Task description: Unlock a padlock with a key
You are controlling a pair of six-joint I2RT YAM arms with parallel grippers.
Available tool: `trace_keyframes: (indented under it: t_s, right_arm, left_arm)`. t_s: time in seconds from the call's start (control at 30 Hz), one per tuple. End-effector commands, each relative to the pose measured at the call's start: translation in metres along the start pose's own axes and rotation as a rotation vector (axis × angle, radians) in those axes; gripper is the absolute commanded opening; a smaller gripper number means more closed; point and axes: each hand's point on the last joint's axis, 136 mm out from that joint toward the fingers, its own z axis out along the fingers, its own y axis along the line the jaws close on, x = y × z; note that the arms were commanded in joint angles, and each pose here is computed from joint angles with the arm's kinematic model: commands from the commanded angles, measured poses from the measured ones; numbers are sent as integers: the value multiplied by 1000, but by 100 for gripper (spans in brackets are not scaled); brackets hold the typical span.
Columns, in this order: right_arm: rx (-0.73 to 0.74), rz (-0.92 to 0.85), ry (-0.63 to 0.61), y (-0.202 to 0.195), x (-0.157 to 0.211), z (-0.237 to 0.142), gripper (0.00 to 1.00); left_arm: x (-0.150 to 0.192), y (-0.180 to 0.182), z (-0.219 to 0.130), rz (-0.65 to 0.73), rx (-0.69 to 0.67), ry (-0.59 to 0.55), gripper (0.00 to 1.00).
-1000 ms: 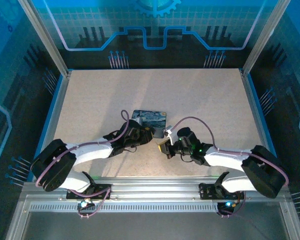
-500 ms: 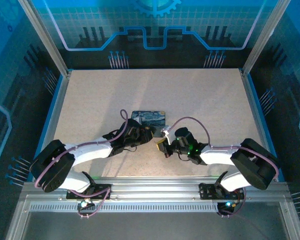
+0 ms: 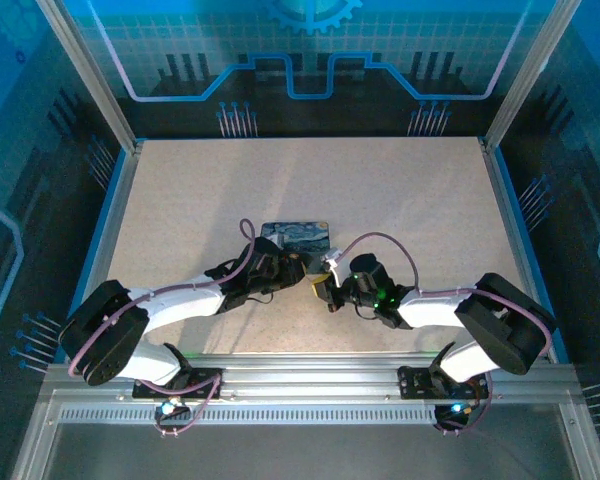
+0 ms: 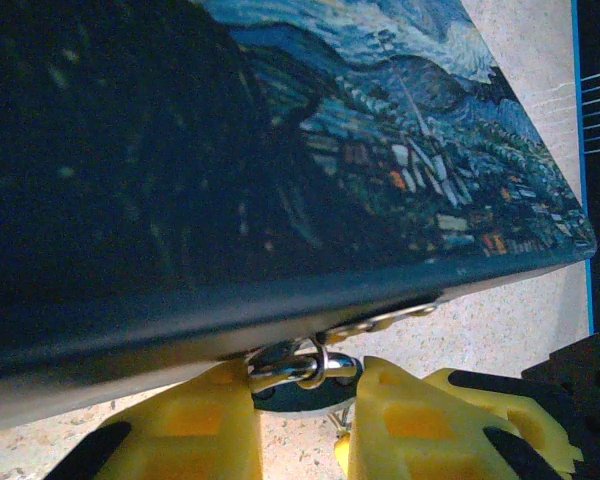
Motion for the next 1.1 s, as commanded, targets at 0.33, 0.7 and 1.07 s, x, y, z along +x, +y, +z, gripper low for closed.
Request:
trace_keyframes:
  t_s: [0.33,0.7,1.07]
  right_arm:
    - [-6,-14,-43,-2,-13,4,2]
    - [-20,-19,-66,1,-19,3,1]
    - [-26,-25,-80,2,-23,3,1]
  left_arm:
    - [-16,-24,-9,8,73,-47,20]
    - [-16,-23,-8,8,69,-47,20]
    - [-15,-24,-8,3,76,-43,20]
